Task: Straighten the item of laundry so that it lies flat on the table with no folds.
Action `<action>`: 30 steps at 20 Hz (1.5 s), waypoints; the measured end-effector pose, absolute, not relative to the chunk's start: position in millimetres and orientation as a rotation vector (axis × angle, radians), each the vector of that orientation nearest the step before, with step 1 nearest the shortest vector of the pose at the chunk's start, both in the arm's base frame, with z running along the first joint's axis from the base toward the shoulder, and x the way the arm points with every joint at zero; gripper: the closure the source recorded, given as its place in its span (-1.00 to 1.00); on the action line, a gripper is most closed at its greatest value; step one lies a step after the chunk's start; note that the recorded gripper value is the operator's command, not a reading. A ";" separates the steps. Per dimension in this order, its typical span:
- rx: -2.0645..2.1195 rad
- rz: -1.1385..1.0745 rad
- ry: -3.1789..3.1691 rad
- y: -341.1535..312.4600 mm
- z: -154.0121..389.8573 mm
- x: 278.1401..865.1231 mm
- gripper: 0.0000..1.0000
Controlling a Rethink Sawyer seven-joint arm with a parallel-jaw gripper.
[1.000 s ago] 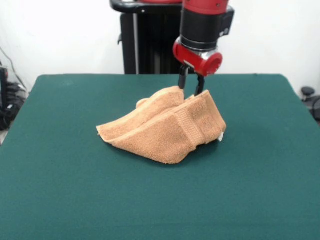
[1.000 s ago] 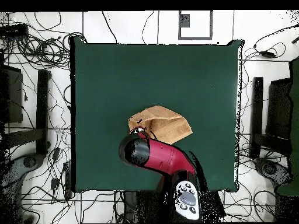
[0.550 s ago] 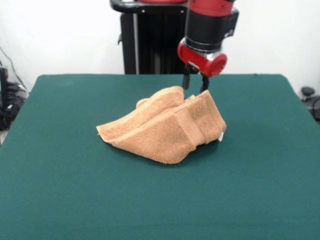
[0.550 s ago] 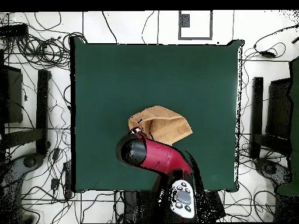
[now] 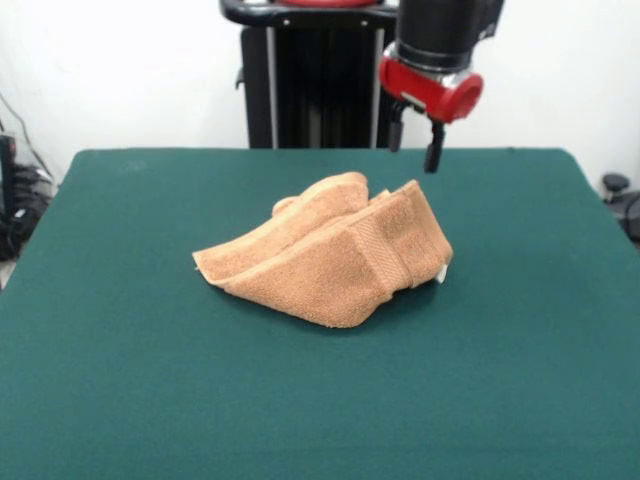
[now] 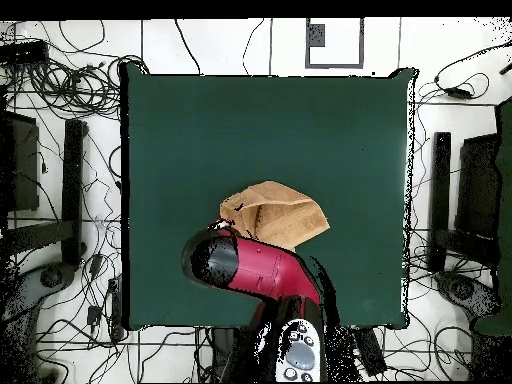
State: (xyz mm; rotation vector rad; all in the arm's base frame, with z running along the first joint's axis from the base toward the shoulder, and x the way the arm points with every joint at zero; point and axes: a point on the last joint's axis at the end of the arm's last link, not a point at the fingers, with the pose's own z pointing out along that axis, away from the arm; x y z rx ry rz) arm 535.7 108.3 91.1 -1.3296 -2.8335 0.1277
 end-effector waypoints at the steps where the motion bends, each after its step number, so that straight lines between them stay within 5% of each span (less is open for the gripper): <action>1: -1.330 0.123 -2.833 108.7 95.7 538.3 -1.00; 30: -1.377 0.068 -2.906 98.0 122.8 591.6 -1.00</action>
